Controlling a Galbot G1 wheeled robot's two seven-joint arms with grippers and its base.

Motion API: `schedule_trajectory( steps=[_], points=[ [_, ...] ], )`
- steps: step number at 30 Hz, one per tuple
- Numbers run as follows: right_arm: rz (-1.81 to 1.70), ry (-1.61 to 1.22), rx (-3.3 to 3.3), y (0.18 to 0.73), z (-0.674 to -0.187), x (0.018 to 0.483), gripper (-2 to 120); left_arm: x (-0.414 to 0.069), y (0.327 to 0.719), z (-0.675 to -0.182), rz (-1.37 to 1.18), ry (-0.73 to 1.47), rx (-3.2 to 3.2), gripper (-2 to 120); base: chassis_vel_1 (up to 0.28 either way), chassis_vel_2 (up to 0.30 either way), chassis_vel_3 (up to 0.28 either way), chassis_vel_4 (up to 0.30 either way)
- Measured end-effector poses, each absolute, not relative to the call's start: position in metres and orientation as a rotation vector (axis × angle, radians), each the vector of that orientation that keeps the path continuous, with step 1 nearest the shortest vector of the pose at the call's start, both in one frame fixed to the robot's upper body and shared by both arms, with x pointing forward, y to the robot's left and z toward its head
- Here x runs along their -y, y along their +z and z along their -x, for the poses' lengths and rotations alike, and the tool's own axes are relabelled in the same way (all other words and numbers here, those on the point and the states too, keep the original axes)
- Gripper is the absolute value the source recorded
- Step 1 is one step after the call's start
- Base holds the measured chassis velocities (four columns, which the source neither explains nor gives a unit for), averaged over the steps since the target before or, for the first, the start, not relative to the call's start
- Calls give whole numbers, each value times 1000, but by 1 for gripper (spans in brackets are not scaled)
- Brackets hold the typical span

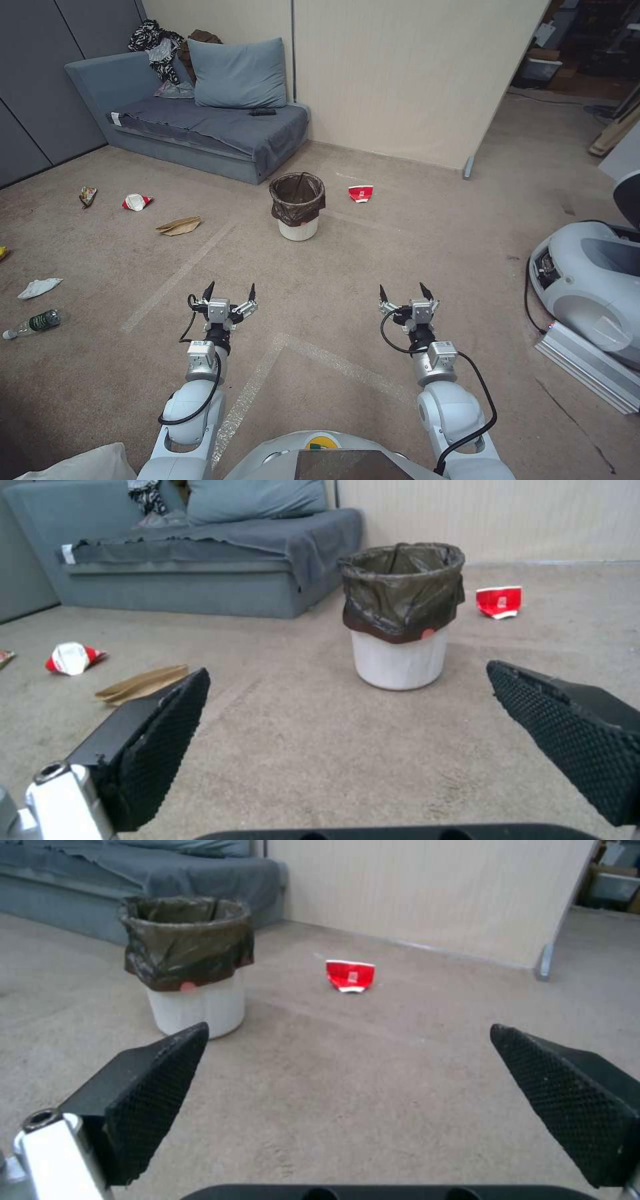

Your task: Pick up the trash bin, then pick up the garbage from the floor and place it into the trash bin.

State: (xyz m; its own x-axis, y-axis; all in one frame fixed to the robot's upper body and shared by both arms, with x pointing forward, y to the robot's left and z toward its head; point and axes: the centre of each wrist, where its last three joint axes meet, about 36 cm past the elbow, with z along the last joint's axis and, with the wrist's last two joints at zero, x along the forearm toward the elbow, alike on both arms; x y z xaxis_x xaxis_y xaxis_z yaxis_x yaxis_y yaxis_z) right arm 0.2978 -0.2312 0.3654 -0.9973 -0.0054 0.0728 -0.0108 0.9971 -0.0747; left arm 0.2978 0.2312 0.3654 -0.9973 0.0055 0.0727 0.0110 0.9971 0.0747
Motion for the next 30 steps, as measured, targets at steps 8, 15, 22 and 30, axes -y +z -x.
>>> schedule_trajectory(
  steps=[8,15,22,30],
  points=[
    [-13,115,3067,365,-298,231,100,-231,365,-298,9,-115,3068,100,0,0,0,0],
    [66,128,3126,368,-301,239,100,-232,366,-300,-31,-119,3079,100,0,0,0,0],
    [305,152,3304,378,-312,264,100,-237,370,-316,-296,-139,3154,100,0,0,0,0],
    [478,145,3443,392,-318,285,100,-244,374,-327,-564,-154,3205,100,0,0,0,0]
  ],
)
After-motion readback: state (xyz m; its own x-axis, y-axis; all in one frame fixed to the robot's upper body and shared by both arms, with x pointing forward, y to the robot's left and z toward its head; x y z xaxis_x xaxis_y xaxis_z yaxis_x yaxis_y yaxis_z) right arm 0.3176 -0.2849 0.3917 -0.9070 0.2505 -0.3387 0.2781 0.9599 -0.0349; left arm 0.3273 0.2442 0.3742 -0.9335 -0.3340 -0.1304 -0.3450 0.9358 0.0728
